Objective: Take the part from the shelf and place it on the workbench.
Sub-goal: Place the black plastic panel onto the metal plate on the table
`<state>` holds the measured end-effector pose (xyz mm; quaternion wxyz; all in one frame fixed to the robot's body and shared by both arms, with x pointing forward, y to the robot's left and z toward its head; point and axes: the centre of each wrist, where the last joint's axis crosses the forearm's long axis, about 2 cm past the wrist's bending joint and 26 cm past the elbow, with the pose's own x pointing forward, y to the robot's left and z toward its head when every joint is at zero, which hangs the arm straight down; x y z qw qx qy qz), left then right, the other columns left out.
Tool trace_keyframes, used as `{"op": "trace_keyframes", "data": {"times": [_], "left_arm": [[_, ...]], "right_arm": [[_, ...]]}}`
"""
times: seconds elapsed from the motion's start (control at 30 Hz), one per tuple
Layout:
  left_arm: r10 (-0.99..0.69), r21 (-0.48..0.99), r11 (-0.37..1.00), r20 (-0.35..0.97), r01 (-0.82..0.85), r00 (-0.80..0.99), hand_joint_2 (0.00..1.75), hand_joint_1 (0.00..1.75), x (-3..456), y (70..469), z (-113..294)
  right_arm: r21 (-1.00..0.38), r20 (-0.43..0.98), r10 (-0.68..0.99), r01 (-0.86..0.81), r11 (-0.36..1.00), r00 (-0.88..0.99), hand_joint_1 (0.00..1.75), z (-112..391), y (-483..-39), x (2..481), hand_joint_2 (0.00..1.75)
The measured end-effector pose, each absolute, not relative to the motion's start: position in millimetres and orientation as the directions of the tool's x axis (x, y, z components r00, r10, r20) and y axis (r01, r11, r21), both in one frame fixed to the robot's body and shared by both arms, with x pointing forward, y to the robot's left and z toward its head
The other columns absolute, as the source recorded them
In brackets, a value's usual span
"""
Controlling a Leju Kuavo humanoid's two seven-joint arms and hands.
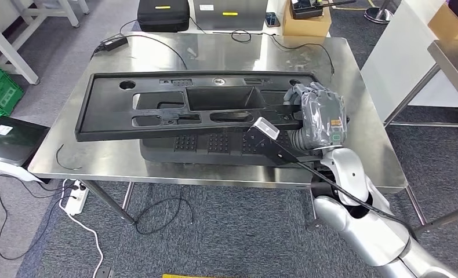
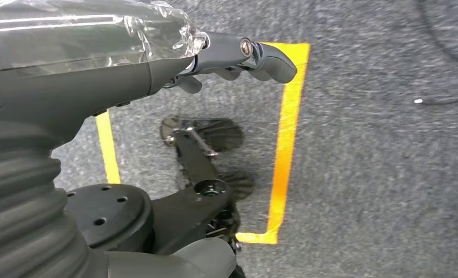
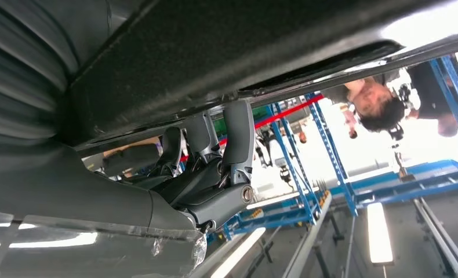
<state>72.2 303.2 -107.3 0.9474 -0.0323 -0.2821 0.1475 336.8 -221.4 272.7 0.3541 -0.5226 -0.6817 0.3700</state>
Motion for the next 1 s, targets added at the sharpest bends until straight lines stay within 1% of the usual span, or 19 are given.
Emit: {"op": "trace_keyframes", "data": {"times": [0.3,1.0], "left_arm": [[0.294,-0.146,0.956,0.529,-0.256,0.796,1.75,0.0,78,302,-106],[0.29,-0.161,0.957,0.519,-0.241,0.804,1.75,0.0,81,301,-106]], "right_arm": [[-0.872,0.086,0.978,0.461,0.166,-0.19,1.75,278,-219,342,1.75],[-0.894,0.07,0.984,0.427,0.136,-0.166,1.75,272,-216,348,1.75]]}}
